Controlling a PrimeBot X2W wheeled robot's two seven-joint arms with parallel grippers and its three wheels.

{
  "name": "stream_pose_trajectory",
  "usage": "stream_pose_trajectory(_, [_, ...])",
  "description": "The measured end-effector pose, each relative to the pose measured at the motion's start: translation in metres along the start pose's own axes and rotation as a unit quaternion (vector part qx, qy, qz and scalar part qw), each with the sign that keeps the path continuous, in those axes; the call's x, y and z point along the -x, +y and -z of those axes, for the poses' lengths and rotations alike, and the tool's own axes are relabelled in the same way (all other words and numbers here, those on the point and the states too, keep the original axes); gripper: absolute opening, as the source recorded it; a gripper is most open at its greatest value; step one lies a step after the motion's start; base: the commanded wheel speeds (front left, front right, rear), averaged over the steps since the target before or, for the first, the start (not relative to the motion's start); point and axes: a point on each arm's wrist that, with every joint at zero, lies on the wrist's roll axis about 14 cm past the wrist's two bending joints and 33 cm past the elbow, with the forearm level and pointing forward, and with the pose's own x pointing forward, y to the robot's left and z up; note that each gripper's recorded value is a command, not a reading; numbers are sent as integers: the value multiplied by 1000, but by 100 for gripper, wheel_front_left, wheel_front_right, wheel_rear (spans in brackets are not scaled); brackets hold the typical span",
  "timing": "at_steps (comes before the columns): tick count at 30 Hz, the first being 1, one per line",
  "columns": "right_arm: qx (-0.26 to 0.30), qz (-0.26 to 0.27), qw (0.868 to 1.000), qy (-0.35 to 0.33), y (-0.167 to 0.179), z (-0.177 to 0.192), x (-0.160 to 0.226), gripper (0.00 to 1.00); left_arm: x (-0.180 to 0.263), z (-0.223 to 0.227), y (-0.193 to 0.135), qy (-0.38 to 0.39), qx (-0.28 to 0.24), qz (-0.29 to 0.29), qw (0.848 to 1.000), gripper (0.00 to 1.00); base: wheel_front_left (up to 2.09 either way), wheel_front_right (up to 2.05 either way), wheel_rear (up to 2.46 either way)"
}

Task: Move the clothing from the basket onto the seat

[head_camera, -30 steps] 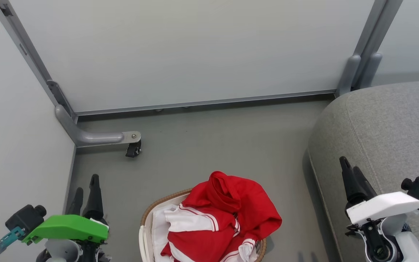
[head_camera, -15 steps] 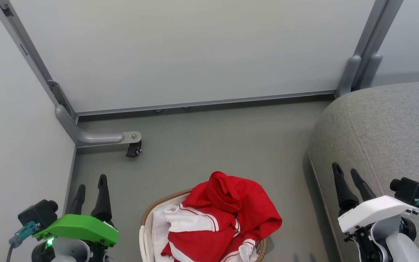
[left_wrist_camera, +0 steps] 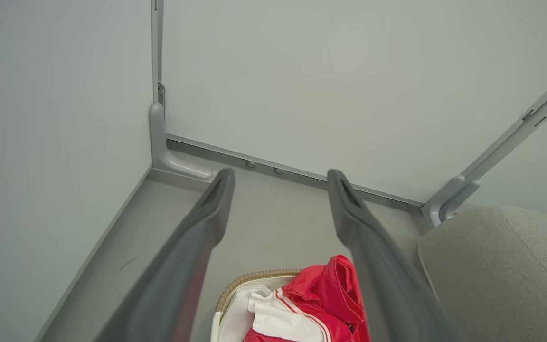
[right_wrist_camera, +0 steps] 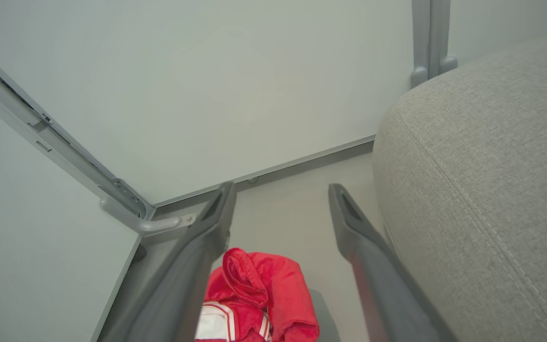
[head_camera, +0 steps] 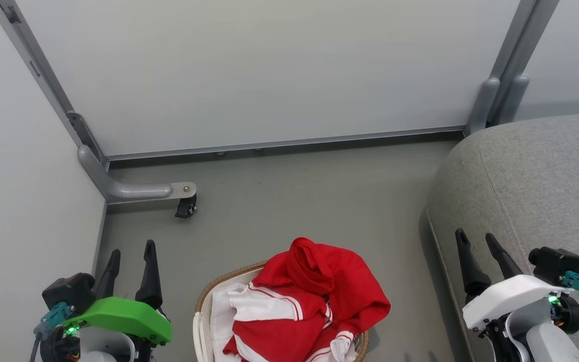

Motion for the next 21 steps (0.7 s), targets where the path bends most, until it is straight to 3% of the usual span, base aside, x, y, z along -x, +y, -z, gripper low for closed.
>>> stream_pose_trajectory(21, [89, 9, 996, -28, -5, -11, 2, 100, 2, -16, -4, -42, -59, 7, 997, 100, 0, 0, 0])
